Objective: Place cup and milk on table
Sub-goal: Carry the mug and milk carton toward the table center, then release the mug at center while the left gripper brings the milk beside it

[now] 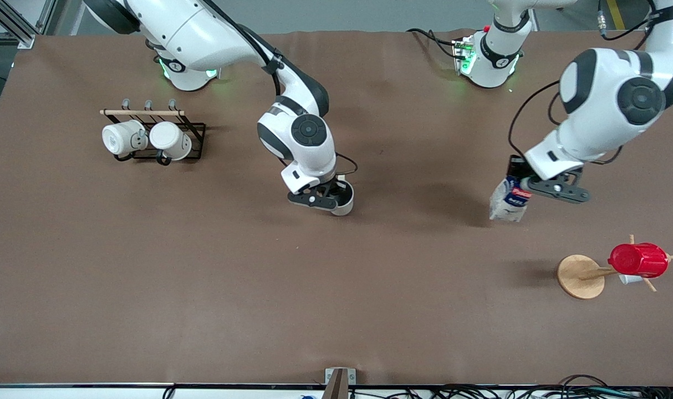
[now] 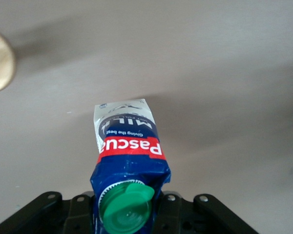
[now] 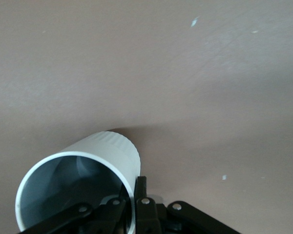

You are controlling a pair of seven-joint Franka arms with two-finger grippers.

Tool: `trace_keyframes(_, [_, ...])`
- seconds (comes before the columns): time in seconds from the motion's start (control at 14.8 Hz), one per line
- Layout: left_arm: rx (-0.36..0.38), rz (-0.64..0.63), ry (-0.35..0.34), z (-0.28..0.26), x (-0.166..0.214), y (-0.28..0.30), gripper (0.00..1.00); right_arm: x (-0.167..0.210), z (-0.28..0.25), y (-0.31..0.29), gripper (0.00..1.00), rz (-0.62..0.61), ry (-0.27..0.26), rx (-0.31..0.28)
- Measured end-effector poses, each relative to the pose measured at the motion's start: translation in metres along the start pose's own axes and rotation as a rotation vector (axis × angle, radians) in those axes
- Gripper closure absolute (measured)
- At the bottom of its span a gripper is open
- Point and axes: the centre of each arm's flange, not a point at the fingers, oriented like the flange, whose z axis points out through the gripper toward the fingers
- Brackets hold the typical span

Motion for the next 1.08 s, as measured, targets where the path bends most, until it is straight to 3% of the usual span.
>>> trace_keyframes(0.14, [-0.018, -0.003, -0.009, 0.005, 0.005, 0.047, 0.81, -0.005, 0.004, -0.004, 0.90, -0.008, -0.002, 0.004])
trace_keyframes(0.47, [-0.098, -0.039, -0.044, 0.023, 0.026, 0.142, 0.84, 0.004, -0.008, -0.006, 0.40, -0.008, 0.026, 0.010])
trace_keyframes(0.74, [-0.175, -0.072, -0.093, 0.045, 0.051, 0.204, 0.85, 0.040, -0.090, 0.027, 0.01, 0.038, 0.061, -0.087])
trace_keyframes(1.08, [-0.249, -0.109, -0.146, 0.072, 0.076, 0.237, 0.85, 0.120, -0.236, 0.146, 0.00, 0.065, 0.155, -0.136])
